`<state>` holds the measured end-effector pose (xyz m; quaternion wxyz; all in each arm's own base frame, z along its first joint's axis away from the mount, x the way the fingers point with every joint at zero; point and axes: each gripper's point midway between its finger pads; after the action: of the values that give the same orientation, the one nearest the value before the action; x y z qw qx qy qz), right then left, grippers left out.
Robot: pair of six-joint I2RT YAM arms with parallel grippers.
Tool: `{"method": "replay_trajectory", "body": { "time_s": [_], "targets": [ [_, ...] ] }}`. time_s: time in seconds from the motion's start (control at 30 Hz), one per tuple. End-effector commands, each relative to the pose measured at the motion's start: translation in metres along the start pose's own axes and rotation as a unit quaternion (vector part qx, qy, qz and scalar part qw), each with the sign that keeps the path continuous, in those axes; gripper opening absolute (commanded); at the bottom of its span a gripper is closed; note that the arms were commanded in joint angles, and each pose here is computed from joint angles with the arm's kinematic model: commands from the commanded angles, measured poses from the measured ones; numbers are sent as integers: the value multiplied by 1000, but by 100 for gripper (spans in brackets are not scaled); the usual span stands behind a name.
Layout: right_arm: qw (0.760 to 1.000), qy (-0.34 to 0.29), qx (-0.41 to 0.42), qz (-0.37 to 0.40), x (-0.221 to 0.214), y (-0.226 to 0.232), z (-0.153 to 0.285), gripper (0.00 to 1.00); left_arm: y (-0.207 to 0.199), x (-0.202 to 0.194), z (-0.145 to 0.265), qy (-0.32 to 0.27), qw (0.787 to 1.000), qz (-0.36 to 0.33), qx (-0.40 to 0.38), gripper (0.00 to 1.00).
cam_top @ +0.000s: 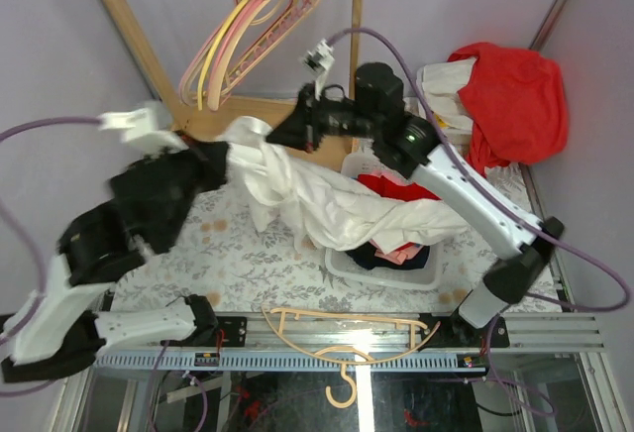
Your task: Place the t-shirt on the hanger
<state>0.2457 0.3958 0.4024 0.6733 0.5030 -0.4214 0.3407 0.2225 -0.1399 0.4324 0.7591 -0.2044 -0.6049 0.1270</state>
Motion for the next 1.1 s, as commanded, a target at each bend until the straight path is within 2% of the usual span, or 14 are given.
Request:
{"method": "replay_trajectory", "body": {
  "time_s": [0.0, 0.07, 0.2, 0.27, 0.37, 0.47, 0.6, 0.67, 0.77, 0.9, 1.07],
  "targets": [
    [963, -86, 253, 21, 81, 83, -16, 0, 22, 88, 40, -151, 984, 87, -24, 0],
    [948, -106, 301, 17, 104, 95, -20, 0, 20, 119, 60, -196, 971, 117, -70, 0],
    [918, -140, 369, 29, 144, 120, -17, 0, 13, 162, 81, -214, 968, 108, -79, 0],
    [913, -139, 382, 25, 147, 121, -17, 0, 2, 166, 79, -207, 970, 96, -88, 0],
    [919, -116, 377, 12, 130, 115, -21, 0, -13, 148, 61, -179, 978, 67, -81, 0],
    [944, -98, 316, 10, 100, 95, -21, 0, -25, 114, 36, -142, 986, 44, -72, 0],
    [985, -43, 168, 15, 44, 53, -10, 0, -37, 52, 1, -68, 996, 12, -57, 0],
    [996, -7, 90, 14, 9, 26, 0, 0, -41, 14, -17, -23, 999, -9, -47, 0],
    [999, 46, -1, 5, -49, -10, 17, 0, -38, -42, -39, 38, 998, -38, -22, 0],
    [990, 108, -85, -30, -123, -50, 39, 0, -24, -108, -58, 95, 994, -57, 0, 0],
    [970, 157, -177, -57, -180, -92, 63, 0, -12, -154, -71, 133, 988, -77, 17, 0]
  ]
}}
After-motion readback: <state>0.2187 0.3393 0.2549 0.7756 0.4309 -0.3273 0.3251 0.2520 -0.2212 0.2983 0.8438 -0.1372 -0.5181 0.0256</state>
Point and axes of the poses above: each gripper's point midway between its finger pads, its own z axis back along the fingers, its own y axis along the line the jaws close on, x = y × z, and after that the axes turned 2 degrees about z, right-handed
